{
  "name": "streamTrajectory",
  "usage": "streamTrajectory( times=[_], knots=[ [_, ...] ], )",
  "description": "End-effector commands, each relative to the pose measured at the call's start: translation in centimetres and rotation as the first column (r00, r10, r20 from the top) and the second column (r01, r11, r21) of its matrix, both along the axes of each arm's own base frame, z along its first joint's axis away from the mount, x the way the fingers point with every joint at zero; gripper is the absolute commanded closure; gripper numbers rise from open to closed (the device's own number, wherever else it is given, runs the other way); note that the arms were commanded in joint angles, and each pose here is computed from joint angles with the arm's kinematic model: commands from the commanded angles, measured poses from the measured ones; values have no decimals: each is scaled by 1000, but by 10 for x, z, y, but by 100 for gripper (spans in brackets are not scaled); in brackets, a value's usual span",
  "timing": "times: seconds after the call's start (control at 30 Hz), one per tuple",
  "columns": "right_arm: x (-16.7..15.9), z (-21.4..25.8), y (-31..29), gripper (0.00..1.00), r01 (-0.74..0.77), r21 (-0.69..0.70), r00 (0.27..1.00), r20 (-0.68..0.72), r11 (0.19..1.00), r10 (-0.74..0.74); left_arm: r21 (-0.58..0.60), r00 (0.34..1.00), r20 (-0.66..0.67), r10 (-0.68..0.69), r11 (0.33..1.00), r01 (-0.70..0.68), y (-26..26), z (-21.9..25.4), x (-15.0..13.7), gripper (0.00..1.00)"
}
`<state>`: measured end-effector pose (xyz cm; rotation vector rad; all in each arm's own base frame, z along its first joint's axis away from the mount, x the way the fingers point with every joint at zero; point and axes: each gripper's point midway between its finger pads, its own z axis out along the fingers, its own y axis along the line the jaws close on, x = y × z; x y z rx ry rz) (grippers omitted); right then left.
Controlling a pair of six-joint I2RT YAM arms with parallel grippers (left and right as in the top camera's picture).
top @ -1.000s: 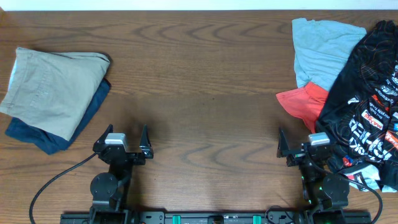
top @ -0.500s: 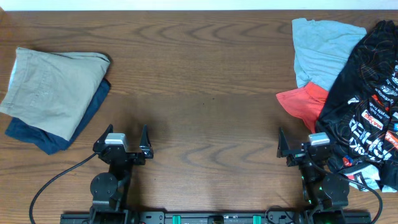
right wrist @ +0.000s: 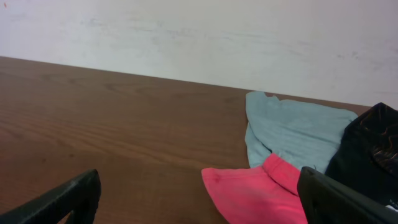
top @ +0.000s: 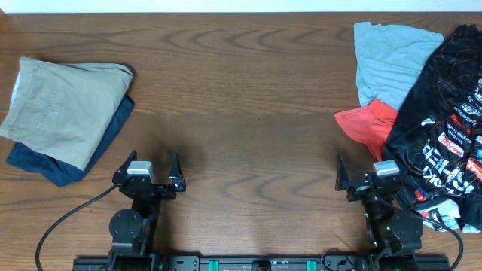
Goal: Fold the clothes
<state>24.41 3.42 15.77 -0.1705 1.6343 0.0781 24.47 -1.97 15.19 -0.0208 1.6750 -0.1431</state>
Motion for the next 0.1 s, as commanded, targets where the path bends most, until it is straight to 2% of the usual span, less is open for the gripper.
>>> streamTrajectory(
  times=[0.0, 0.07],
  knots=[
    [-1, 0, 4, 1, -16, -12, 1000, 2, 1000, 16, 12, 998, -46, -34, 999, 34, -6, -14, -2, 2],
    [-1, 0, 4, 1, -16, -12, 1000, 2, 1000, 16, 12, 998, -45, -34, 999, 34, -6, -14, -2, 2]
  ],
)
